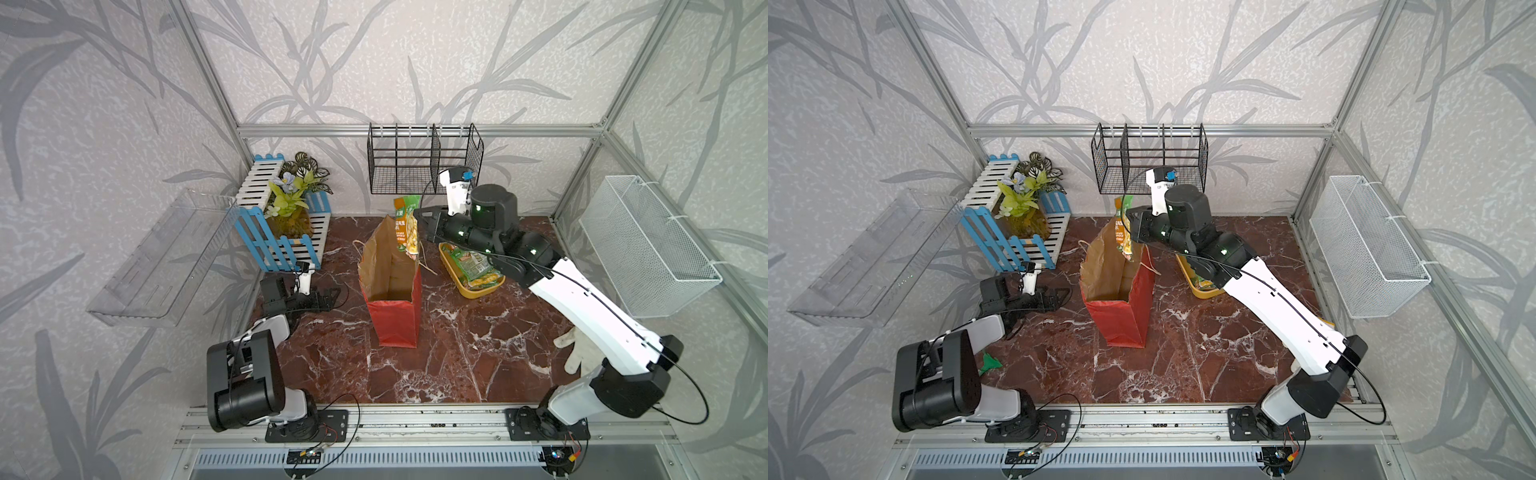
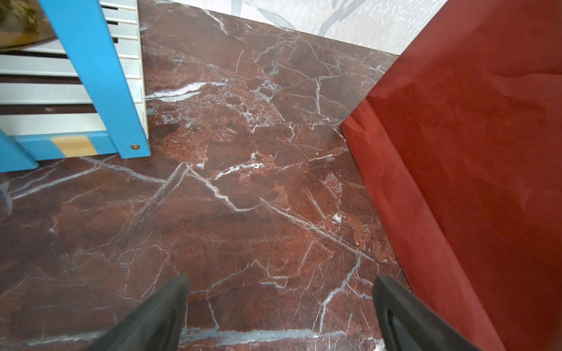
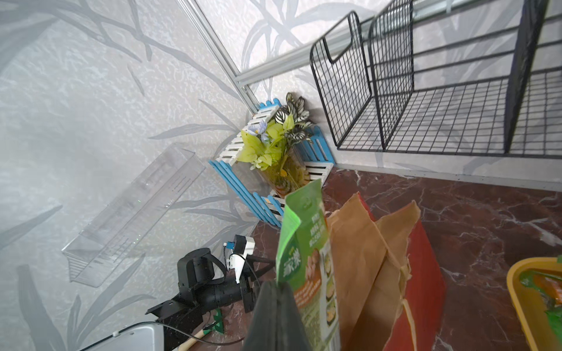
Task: Place the condiment packets inside the bag
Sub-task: Pick up the condiment packet from the storage box, then place the condiment packet in the paper bag, then pick up the condiment packet from the storage box.
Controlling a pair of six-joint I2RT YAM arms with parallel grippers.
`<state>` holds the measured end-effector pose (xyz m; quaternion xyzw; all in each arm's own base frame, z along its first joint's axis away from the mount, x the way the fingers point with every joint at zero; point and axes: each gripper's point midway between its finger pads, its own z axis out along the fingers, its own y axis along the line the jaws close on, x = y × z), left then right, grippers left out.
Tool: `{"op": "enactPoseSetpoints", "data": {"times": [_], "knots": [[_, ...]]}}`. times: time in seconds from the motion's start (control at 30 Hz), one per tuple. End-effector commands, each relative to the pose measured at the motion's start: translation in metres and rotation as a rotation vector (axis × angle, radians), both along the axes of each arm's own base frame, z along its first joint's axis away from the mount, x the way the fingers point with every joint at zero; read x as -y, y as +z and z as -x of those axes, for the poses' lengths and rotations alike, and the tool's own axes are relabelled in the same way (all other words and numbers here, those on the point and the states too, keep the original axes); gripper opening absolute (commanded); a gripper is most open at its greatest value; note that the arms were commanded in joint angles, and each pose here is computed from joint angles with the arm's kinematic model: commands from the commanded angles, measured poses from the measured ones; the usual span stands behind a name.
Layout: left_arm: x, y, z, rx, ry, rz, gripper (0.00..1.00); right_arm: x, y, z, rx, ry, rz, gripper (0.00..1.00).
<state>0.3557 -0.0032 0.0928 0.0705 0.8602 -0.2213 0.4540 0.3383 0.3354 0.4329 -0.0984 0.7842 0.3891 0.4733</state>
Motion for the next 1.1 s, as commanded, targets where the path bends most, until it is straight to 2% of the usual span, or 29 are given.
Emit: {"op": "enactPoseSetpoints", "data": {"times": [0.0, 0.23, 0.37, 0.4, 0.5, 0.57, 0.7, 0.83, 1.07], "knots": [[0.013, 0.003, 0.005, 0.029, -0.039, -0.039, 1.0, -0.01, -0.008, -0.006, -0.011, 0.014, 0.009, 0.0], [0.037, 0.009, 0.019, 0.103, -0.099, -0.144, 1.0, -0.023, -0.03, -0.017, -0.049, 0.024, 0.047, 0.0], [0.04, 0.011, 0.02, 0.114, -0.109, -0.151, 1.0, -0.027, -0.039, -0.02, -0.067, 0.026, 0.066, 0.0], [0.04, 0.01, 0.02, 0.112, -0.11, -0.154, 1.0, -0.027, -0.04, -0.02, -0.069, 0.024, 0.072, 0.05], [0.04, 0.008, 0.02, 0.106, -0.111, -0.154, 1.0, -0.022, -0.032, -0.02, -0.054, 0.013, 0.082, 0.4], [0.04, 0.008, 0.02, 0.106, -0.109, -0.156, 1.0, -0.011, -0.021, -0.02, -0.022, -0.016, 0.101, 0.54], [0.04, 0.008, 0.019, 0.106, -0.111, -0.157, 1.0, 0.031, -0.011, -0.024, -0.006, -0.119, 0.133, 0.65], [0.039, 0.007, 0.018, 0.101, -0.107, -0.162, 1.0, 0.093, -0.027, -0.035, -0.064, -0.255, 0.14, 0.69], [0.038, 0.007, 0.018, 0.107, -0.11, -0.17, 1.0, 0.206, -0.12, -0.059, -0.283, -0.523, 0.145, 0.7]]}}
